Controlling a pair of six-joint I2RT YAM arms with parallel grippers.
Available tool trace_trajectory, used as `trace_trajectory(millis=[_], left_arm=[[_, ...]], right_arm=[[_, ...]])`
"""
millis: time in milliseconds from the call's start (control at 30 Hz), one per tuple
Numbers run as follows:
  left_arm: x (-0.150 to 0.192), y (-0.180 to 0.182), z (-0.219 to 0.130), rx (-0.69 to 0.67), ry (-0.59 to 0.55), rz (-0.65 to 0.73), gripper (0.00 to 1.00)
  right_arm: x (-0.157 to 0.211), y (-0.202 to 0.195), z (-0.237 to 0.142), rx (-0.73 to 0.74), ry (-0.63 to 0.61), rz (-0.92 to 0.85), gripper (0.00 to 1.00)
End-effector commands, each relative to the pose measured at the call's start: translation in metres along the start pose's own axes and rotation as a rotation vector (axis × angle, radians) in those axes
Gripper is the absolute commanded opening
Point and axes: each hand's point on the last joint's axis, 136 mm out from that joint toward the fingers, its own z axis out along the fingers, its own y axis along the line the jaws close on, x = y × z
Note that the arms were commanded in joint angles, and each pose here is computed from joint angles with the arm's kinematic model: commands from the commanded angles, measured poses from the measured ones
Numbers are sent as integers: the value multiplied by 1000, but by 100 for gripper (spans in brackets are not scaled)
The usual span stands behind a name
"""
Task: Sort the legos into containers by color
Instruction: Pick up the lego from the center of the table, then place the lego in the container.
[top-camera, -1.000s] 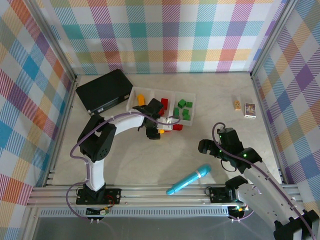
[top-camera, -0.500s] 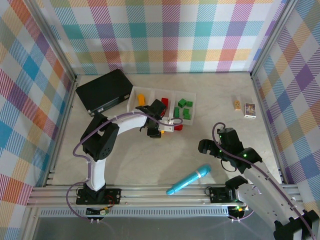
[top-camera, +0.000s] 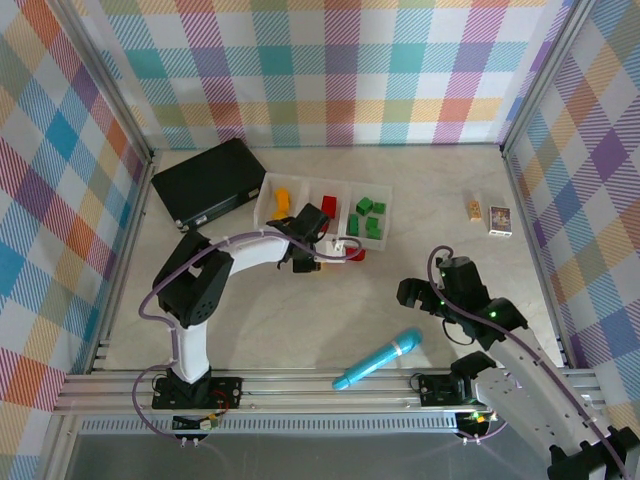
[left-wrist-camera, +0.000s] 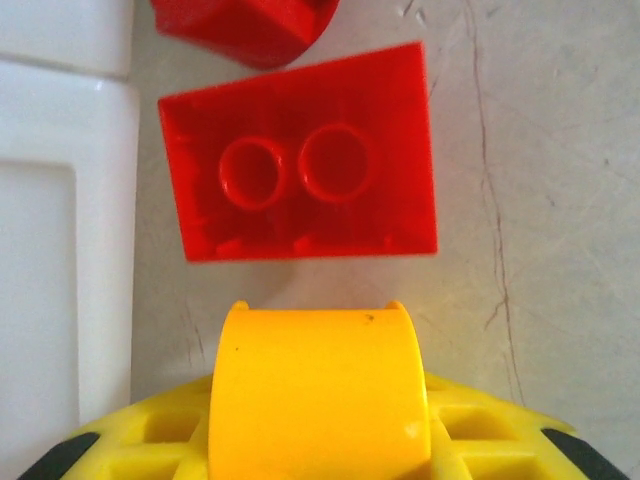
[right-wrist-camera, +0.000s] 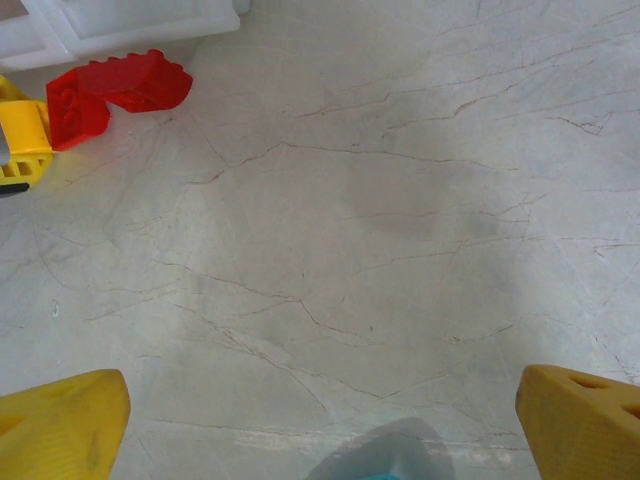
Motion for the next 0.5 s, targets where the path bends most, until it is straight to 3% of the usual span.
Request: trace_trajectory(millis=[0, 233, 467], left_arm=[[-11, 27, -35, -123, -69, -101, 2], [0, 96, -94, -354, -149, -394, 0], [31, 156, -132, -435, -174, -734, 0]], right_arm=[[-4, 1, -4, -7, -18, 8, 99], [-5, 3, -8, -19, -26, 11, 99], [-5, 3, -7, -21, -30, 9, 99]])
